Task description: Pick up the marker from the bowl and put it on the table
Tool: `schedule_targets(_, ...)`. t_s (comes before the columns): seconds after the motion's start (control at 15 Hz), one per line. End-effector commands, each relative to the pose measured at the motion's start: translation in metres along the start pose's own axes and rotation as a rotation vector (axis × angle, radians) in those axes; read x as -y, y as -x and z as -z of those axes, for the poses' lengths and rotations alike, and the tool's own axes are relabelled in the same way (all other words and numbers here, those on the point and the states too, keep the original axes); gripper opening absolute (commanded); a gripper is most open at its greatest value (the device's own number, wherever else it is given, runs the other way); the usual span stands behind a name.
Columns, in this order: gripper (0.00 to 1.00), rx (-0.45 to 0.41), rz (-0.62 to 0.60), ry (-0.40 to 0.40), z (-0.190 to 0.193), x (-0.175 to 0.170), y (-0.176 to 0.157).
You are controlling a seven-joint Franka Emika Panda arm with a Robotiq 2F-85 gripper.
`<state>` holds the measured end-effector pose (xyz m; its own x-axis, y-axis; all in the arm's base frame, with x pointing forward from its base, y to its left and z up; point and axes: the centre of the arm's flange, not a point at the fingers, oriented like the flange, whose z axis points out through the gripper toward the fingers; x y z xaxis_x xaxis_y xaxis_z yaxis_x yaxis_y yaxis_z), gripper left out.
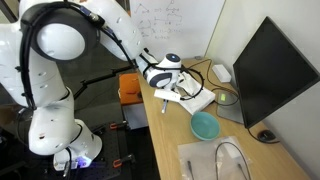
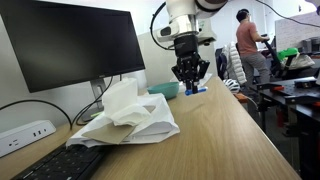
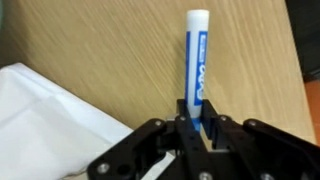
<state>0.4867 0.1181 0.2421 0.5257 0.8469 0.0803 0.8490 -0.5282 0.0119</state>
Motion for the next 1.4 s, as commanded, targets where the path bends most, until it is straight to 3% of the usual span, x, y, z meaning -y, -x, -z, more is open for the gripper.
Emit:
schedule_targets(0.0,0.05,0.014,-0.053,0.024,-0.012,0.011,-0.014)
schedule_targets(0.47,0.05,0.058,-0.088,0.006,-0.028,0.011,-0.014)
schedule_targets(0.53,0.12,0.061,-0.093,0.001,-0.030,0.010,-0.014)
schedule_targets(0.6,0.39,0.059,-0.090,0.000,-0.031,0.009,-0.013)
schedule_targets(1.13,0.96,0.055,-0.123,0.011,-0.001,-0.003,-0.011)
schedule_targets(1.33,1.00,0.036,-0.149,0.014,0.032,-0.010,-0.008)
